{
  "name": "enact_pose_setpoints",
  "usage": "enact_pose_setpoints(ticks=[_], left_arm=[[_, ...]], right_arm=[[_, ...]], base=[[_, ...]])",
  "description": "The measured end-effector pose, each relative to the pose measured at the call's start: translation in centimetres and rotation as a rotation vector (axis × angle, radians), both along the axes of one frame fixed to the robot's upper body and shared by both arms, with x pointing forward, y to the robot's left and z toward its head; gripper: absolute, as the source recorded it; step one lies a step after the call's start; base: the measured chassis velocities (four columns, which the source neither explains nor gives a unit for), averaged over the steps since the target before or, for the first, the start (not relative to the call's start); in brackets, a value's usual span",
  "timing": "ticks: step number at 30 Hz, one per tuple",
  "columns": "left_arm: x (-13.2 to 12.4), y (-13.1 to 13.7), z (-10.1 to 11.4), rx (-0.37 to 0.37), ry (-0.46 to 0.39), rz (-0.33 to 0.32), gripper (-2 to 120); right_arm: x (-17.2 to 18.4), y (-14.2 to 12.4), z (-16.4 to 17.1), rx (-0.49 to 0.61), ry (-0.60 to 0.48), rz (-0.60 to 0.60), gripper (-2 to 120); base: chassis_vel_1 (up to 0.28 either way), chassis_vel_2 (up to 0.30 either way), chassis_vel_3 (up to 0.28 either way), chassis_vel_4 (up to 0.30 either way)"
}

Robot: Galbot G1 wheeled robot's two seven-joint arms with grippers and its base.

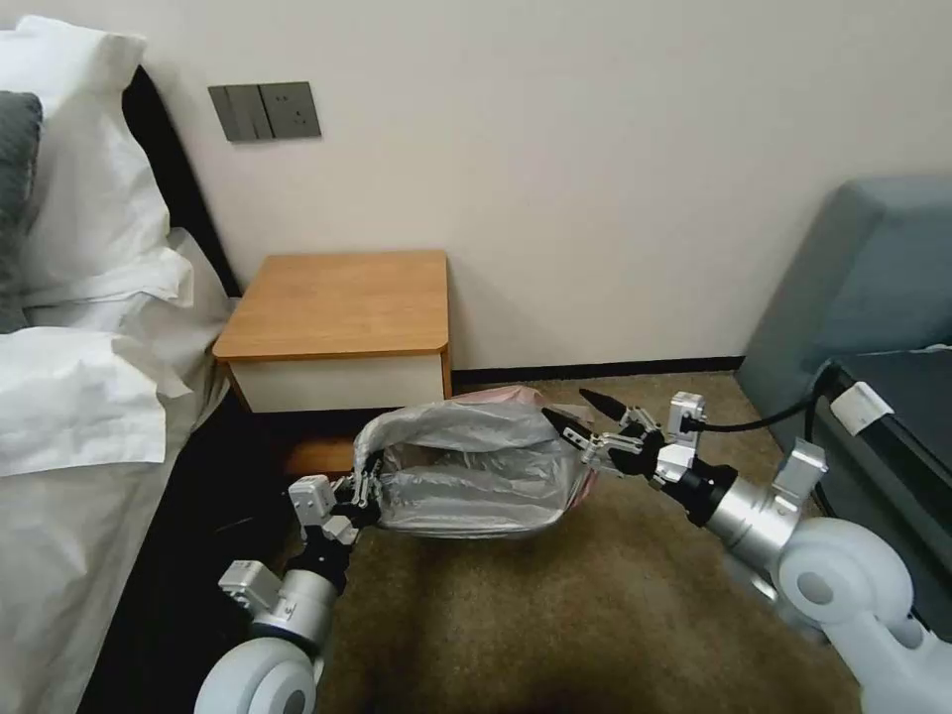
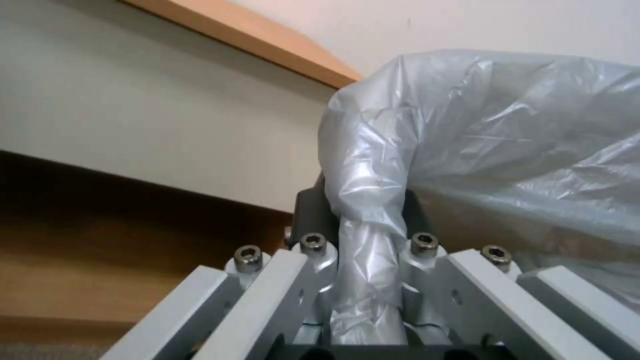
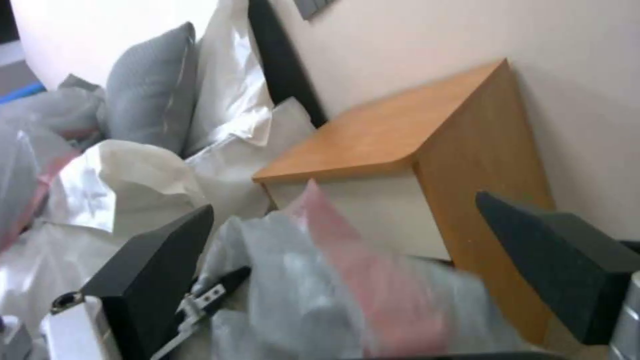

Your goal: Pick up the garbage bag from the table and place it over the trash can.

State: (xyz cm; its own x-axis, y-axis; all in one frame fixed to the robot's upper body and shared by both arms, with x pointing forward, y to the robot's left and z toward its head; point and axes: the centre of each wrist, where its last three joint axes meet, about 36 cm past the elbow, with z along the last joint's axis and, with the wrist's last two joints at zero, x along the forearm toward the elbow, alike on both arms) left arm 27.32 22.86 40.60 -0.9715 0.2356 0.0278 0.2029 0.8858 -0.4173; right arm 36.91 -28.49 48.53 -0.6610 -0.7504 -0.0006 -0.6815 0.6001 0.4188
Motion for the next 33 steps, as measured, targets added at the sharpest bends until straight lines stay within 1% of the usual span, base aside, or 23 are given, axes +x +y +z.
enact_pose_setpoints(ticks=[6, 9, 10, 12, 13, 14, 16, 17, 19, 20, 21, 23, 24, 27, 28, 31, 32, 33], left_arm=[[-0.1, 0.0, -0.1, 0.019, -0.022, -0.013, 7], [-0.1, 0.0, -0.1, 0.02, -0.026, -0.015, 7], [0.0, 0.0, 0.0, 0.02, -0.028, -0.017, 7], [0.1, 0.0, 0.0, 0.02, -0.035, -0.018, 7], [0.1, 0.0, 0.0, 0.02, -0.035, -0.018, 7], [0.1, 0.0, 0.0, 0.019, -0.036, -0.019, 7], [0.2, 0.1, 0.0, 0.019, -0.037, -0.018, 7], [0.2, 0.1, 0.0, 0.019, -0.037, -0.018, 7], [0.2, 0.1, -0.1, 0.02, -0.037, -0.017, 7], [0.2, 0.1, -0.1, 0.02, -0.037, -0.017, 7], [0.3, 0.2, -0.1, 0.019, -0.037, -0.017, 7], [0.3, 0.2, -0.2, 0.019, -0.038, -0.018, 7], [0.3, 0.2, -0.2, 0.019, -0.038, -0.018, 7], [0.4, 0.3, -0.4, 0.019, -0.037, -0.016, 7], [0.4, 0.3, -0.4, 0.019, -0.037, -0.016, 7], [0.3, 0.3, -0.5, 0.019, -0.039, -0.012, 7], [0.3, 0.3, -0.5, 0.019, -0.039, -0.012, 7], [0.3, 0.3, -0.5, 0.019, -0.04, -0.011, 7]], right_arm=[[1.6, 0.4, 0.7, -0.036, -0.016, 0.008, 100], [1.8, 0.3, 0.9, -0.05, -0.007, 0.014, 99], [2.0, 0.3, 0.9, -0.057, 0.007, 0.022, 96], [2.2, 0.1, 0.9, -0.059, 0.042, 0.037, 86], [2.2, 0.1, 0.9, -0.059, 0.042, 0.037, 86], [2.2, 0.0, 0.9, -0.055, 0.054, 0.038, 82], [2.3, 0.0, 0.9, -0.048, 0.073, 0.038, 72], [2.3, 0.0, 0.9, -0.048, 0.073, 0.038, 72], [2.4, 0.0, 0.9, -0.049, 0.081, 0.04, 61], [2.4, 0.0, 0.9, -0.049, 0.081, 0.04, 61], [2.4, 0.0, 0.9, -0.049, 0.082, 0.04, 57], [2.4, 0.0, 0.9, -0.044, 0.085, 0.035, 46], [2.4, 0.0, 0.9, -0.044, 0.085, 0.035, 46], [2.5, 0.2, 0.7, -0.035, 0.091, 0.029, 32], [2.5, 0.2, 0.7, -0.035, 0.091, 0.029, 32], [2.3, 0.4, 0.5, -0.025, 0.098, 0.028, 18], [2.3, 0.4, 0.5, -0.025, 0.098, 0.028, 18], [2.3, 0.4, 0.4, -0.021, 0.1, 0.029, 12]], base=[[0.0, 0.0, 0.0, 0.0], [0.0, 0.0, 0.0, 0.0], [0.0, 0.0, 0.0, 0.0], [0.0, 0.0, 0.0, 0.0], [0.0, 0.0, 0.0, 0.0], [0.0, 0.0, 0.0, 0.0], [0.0, 0.0, 0.0, 0.0], [0.0, 0.0, 0.0, 0.0], [0.0, 0.0, 0.0, 0.0], [0.0, 0.0, 0.0, 0.0], [0.0, 0.0, 0.0, 0.0], [0.0, 0.0, 0.0, 0.0], [0.0, 0.0, 0.0, 0.0], [0.0, 0.0, 0.0, 0.0], [0.0, 0.0, 0.0, 0.0], [0.0, 0.0, 0.0, 0.0], [0.0, 0.0, 0.0, 0.0], [0.0, 0.0, 0.0, 0.0]])
